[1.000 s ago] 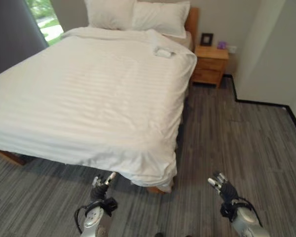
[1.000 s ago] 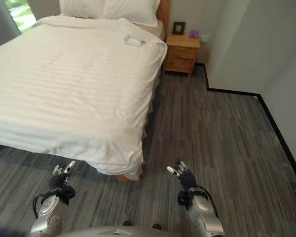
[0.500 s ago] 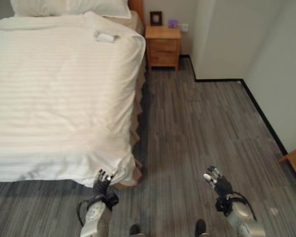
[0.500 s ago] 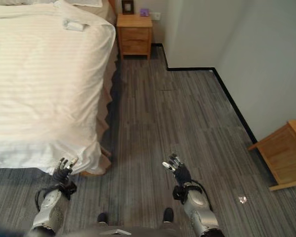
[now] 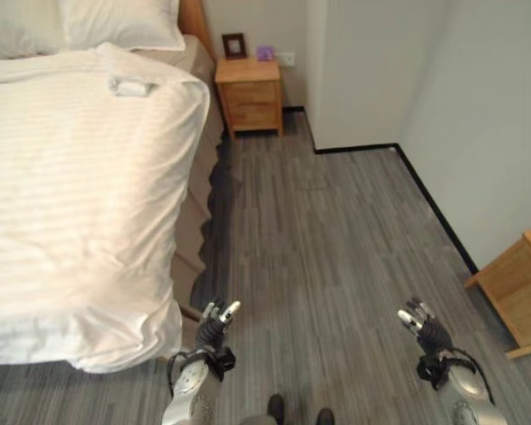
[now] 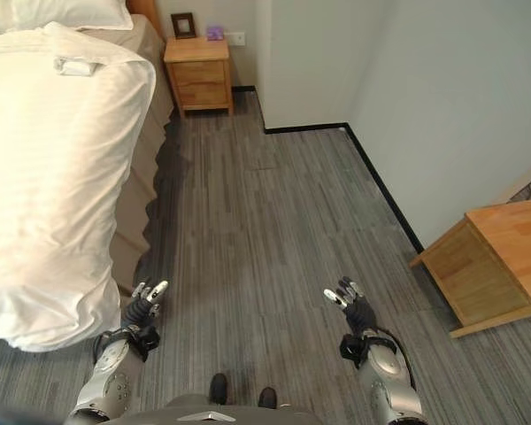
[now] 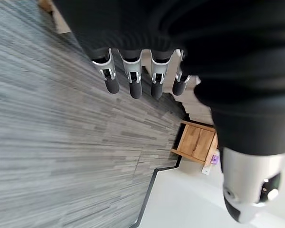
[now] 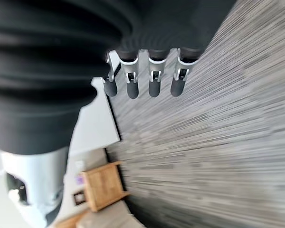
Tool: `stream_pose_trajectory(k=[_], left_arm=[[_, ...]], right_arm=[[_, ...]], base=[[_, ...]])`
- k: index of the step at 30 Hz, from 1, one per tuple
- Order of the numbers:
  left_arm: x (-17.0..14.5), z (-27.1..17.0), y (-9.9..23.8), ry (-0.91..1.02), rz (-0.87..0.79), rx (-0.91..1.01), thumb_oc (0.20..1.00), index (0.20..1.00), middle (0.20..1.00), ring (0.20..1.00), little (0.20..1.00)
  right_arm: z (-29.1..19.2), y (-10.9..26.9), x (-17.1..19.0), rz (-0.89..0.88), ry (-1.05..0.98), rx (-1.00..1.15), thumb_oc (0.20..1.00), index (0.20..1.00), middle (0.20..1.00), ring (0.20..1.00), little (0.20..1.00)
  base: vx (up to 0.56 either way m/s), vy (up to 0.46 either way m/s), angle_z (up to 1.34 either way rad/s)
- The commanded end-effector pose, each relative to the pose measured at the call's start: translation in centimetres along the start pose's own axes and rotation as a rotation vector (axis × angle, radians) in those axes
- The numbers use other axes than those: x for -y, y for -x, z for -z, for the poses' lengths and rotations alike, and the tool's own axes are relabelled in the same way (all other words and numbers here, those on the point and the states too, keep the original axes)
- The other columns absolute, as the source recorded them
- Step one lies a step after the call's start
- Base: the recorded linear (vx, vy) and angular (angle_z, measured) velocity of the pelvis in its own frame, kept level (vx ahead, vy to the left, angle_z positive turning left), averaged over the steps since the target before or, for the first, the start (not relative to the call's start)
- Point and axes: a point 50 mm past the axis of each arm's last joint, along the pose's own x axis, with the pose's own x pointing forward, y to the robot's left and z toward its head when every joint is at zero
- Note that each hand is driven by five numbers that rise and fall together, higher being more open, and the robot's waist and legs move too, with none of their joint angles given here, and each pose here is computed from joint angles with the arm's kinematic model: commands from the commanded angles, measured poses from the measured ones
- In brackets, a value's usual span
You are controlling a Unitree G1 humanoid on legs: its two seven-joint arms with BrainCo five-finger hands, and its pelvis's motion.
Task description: Making the bed.
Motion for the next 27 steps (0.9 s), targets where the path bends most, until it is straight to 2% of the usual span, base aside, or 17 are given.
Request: stream_pose_trajectory(k=[1,2,3,4,13,17,21,27], left_arm=[[-0.6,-3.2,-0.8,-0.049,-0.013,0.144,1.000,1.000,1.000,1.000,1.000],[-0.6,-3.2,-0.8,-0.049,-0.013,0.144,1.000,1.000,1.000,1.000,1.000],[-1.5,-5.3,-0.9,-0.175,-0.026,0.202,1.000,1.000,1.000,1.000,1.000],[-1.5,-5.9,-0.7,-0.226,0.000,0.224,1.000,1.000,1.000,1.000,1.000],[0.1,-6.7,-0.5,-0.180,0.083,0.254,1.000,1.000,1.000,1.000,1.000],[0.9,-6.6,-0.9,-0.200,0.099,0.247,1.000,1.000,1.000,1.000,1.000],[0.7,-7.2,-0.7,-0.232,0.110,0.264,1.000,1.000,1.000,1.000,1.000],[1.1,-7.2,-0.4,-0.250,0.168,0.264,1.000,1.000,1.000,1.000,1.000]], right_arm=[[-1.9,-0.3,-0.8,-0.032,0.012,0.112,1.000,1.000,1.000,1.000,1.000],[-1.9,-0.3,-0.8,-0.032,0.012,0.112,1.000,1.000,1.000,1.000,1.000],[-4.3,-1.0,-2.6,-0.156,0.167,0.177,1.000,1.000,1.000,1.000,1.000],[-5.1,-1.4,-2.6,-0.166,0.195,0.199,1.000,1.000,1.000,1.000,1.000],[-7.6,-2.8,-5.3,-0.216,0.144,0.283,1.000,1.000,1.000,1.000,1.000],[-7.0,-2.4,-4.6,-0.180,0.244,0.265,1.000,1.000,1.000,1.000,1.000],[-4.9,-1.3,-2.5,-0.119,0.173,0.193,1.000,1.000,1.000,1.000,1.000],[-2.8,1.0,0.4,-0.035,0.131,0.133,1.000,1.000,1.000,1.000,1.000]], base=[[0.00,0.000,0.00],[0.13,0.145,0.05],[0.15,0.176,0.07],[0.18,0.205,0.01],[0.05,0.100,-0.10],[0.13,0.176,0.06],[0.45,0.087,0.14],[0.65,-0.156,0.53]])
